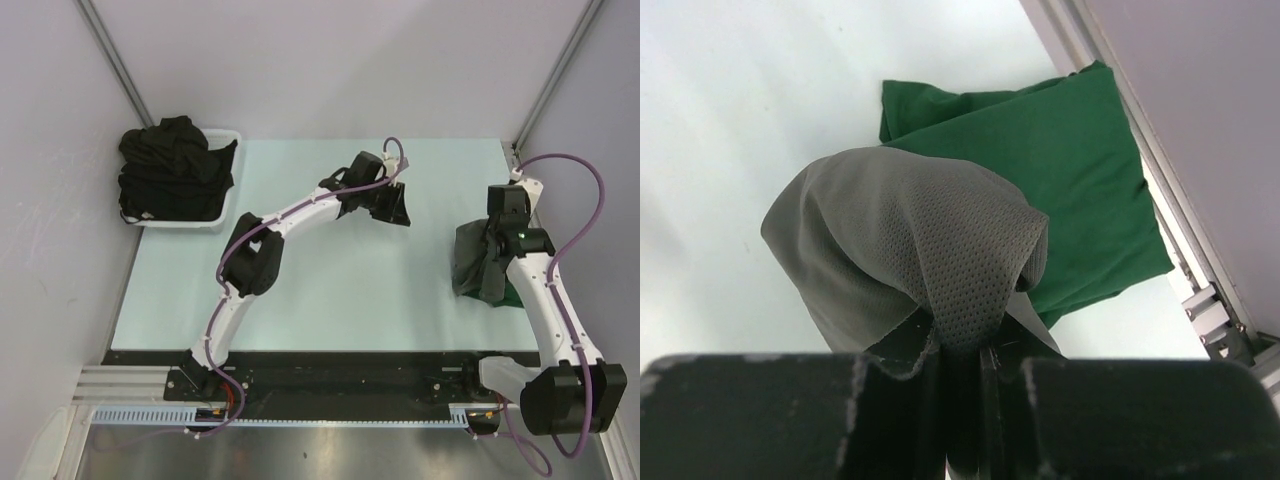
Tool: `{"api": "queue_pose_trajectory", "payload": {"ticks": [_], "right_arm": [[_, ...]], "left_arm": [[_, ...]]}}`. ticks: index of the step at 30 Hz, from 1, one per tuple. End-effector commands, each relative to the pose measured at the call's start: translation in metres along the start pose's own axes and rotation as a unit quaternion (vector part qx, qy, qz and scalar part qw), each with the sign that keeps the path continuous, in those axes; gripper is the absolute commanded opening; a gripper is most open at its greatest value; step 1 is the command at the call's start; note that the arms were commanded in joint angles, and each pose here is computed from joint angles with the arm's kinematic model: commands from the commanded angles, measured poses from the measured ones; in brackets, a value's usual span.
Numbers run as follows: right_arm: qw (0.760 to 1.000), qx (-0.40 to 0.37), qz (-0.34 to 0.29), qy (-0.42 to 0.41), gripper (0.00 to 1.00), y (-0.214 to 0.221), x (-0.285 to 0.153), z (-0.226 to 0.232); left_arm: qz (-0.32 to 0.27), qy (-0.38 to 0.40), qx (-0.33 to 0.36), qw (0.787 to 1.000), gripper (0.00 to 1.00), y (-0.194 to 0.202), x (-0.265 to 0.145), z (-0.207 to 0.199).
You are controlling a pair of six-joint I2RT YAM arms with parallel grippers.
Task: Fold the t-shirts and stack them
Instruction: Put the neatly folded tshirt into the corner of the board with both arms
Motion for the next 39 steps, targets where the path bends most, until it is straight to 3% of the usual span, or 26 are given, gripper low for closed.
{"api": "queue_pose_trajectory", "payload": {"ticks": [1, 15, 27, 39], "right_arm": [[0.999, 0.010, -0.034, 0.010, 0.00, -0.008, 0.014, 0.003], [0.999, 0.005, -0.026, 0.031, 0.00, -0.014, 0.041, -0.009], [0.998, -0.029, 0.011, 0.054, 0.00, 0.017, 0.078, -0.020], [0.995, -0.010, 0.001, 0.100, 0.00, 0.005, 0.109, -0.031]], "left_arm": [[-0.030, 0.011, 0.034, 0.999, 0.35, -0.024, -0.031, -0.017], [-0.021, 0.013, 0.022, 0.999, 0.35, -0.017, -0.029, -0.012], [-0.014, 0.010, 0.021, 1.000, 0.38, -0.016, -0.032, -0.013], [-0.006, 0.013, 0.023, 1.000, 0.38, -0.008, -0.048, -0.022]]}}
Point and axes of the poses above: each gripper's point midway between its finger pads, its own x axis out along the fingers, its own z axis along the line the jaws close on, y = z × x, the point moved 10 cm from there along -x, back along the fingers, and after that the axes turned 10 degrees about x, right-handed, at the moved point
